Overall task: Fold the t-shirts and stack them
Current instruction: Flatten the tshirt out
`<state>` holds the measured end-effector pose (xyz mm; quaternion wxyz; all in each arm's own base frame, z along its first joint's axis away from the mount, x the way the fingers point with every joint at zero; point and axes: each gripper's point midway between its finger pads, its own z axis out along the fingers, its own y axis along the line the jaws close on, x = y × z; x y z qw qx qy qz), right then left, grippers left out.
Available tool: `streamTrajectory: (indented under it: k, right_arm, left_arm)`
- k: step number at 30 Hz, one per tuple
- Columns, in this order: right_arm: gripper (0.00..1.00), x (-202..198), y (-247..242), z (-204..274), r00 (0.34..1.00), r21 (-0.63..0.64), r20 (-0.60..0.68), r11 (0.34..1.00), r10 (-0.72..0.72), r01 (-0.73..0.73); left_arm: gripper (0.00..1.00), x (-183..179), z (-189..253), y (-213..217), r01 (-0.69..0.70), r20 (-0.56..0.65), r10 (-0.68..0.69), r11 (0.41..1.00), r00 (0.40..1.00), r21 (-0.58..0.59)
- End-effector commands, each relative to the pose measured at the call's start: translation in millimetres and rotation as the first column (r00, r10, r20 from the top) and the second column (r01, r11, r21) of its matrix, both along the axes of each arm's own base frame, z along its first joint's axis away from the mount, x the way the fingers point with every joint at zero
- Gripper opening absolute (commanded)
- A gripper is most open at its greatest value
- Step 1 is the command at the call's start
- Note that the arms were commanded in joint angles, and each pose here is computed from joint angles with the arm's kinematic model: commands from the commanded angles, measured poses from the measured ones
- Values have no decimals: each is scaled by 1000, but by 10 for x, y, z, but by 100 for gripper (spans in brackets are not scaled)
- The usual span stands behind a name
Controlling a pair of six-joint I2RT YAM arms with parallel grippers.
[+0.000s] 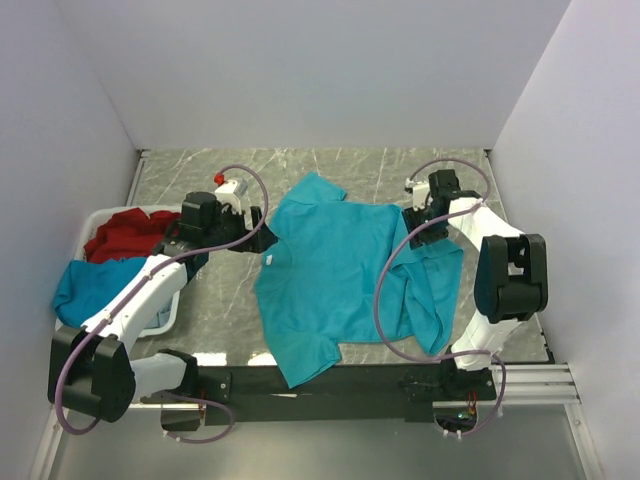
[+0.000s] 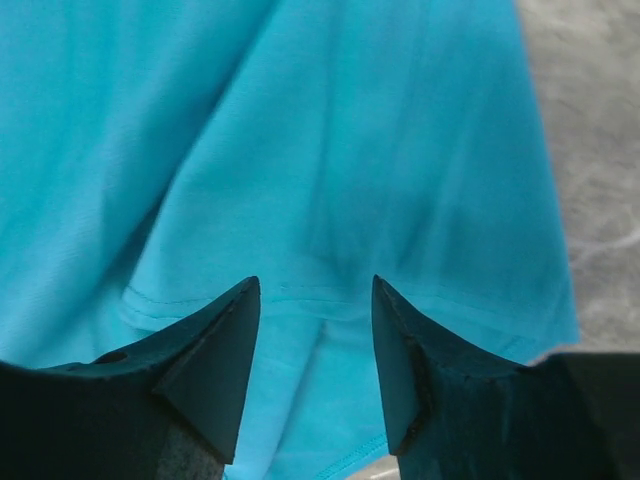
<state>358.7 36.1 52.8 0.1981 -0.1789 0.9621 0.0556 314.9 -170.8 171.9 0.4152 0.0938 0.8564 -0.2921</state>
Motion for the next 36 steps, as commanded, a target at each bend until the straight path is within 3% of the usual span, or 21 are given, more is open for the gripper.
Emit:
streamTrajectory:
  k: [1,6,14,18,22,26,32,36]
  right_arm:
    - [54,82,-157,41,997,-16,26,997,-69,69]
    - [44,37,-188,-120,996,-2,-33,997,-78,78]
    - [40,-20,-205,-306,992,-17,-94,997,-79,77]
    - [18,4,-212,-308,992,-21,-100,997,-77,75]
    - [4,85,-254,-129,996,-38,-31,996,-88,86]
    - [3,165,-410,131,992,-51,46,991,-119,122]
    - [15,159,-418,161,994,-22,25,994,-102,103]
    - [16,159,-416,121,995,-14,14,995,-97,97]
  left_arm:
    - [86,20,248,-56,46,71,-45,999,996,-10]
    - [85,-2,291,-42,42,90,-40,999,995,-13]
    - [86,-10,314,-37,40,97,-39,999,994,-14]
    - [86,-7,302,-30,36,96,-35,999,995,-12]
    - [86,-5,289,-26,34,95,-33,999,995,-8]
    - [86,2,281,-27,34,92,-33,999,995,-8]
    - [86,-2,257,-28,36,87,-36,999,996,-6]
    - [86,2,259,-26,35,89,-35,999,995,-4]
